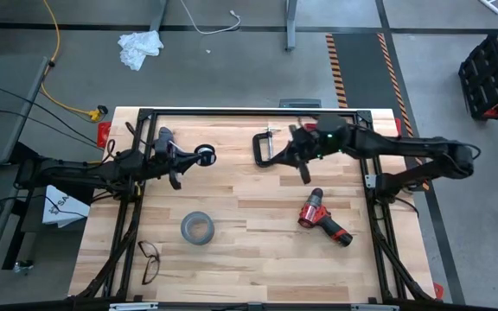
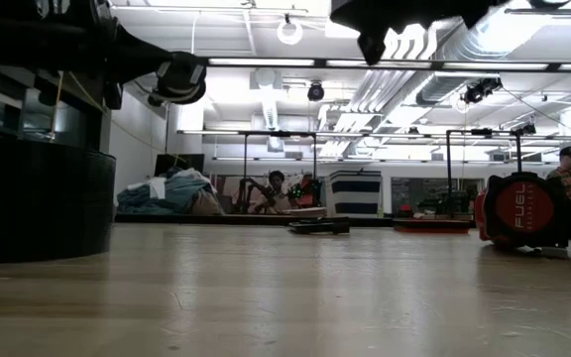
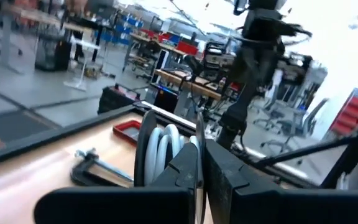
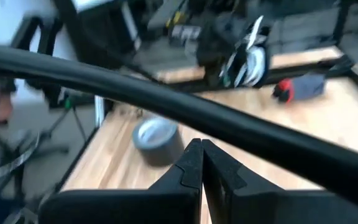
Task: Coil cords
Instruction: Coil the white wire onto the black spool
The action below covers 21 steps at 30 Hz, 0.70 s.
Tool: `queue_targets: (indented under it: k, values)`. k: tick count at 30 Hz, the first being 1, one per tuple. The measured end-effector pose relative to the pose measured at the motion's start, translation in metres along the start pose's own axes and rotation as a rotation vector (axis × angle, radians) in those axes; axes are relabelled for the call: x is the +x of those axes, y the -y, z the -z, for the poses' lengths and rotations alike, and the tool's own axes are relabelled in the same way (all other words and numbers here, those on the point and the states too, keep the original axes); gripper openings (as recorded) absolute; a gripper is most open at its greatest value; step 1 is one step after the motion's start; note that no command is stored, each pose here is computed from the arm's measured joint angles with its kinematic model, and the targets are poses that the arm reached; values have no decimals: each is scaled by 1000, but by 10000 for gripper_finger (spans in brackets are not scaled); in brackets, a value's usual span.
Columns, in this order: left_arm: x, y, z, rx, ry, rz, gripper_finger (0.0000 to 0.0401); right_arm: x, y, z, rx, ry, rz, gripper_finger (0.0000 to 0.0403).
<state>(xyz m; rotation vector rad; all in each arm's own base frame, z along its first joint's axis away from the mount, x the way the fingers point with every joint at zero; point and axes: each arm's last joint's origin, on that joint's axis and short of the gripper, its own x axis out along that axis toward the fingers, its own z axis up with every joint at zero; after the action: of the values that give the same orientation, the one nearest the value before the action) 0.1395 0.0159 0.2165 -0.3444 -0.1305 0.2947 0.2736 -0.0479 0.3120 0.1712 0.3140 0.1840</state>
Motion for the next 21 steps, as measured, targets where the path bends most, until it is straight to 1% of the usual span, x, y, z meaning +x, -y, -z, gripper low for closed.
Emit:
queue_targets:
  k: [2, 5, 7, 10, 14, 16, 18, 21]
  values:
    - [0, 0, 0, 63, -1, 15, 5, -7, 3, 10, 39, 76, 22, 0]
    - [-1, 2, 2, 145, -17, 74, 5, -13, 6, 34, 115, 193, 71, 0]
    - [-1, 2, 4, 182, -29, 132, 5, -14, 8, 51, 174, 247, 119, 0]
    - [-4, -1, 13, 213, -61, 206, 5, -16, 9, 63, 244, 307, 144, 0]
    - [-10, -8, 32, 211, -75, 280, 5, -17, 10, 63, 247, 327, 183, 0]
    - [-13, -12, 39, 192, -70, 287, 5, -17, 11, 60, 229, 332, 200, 0]
    - [-13, -12, 39, 191, -75, 296, 5, -19, 13, 55, 206, 345, 211, 0]
    - [-13, -11, 38, 227, -78, 348, 5, -21, 16, 51, 198, 359, 216, 0]
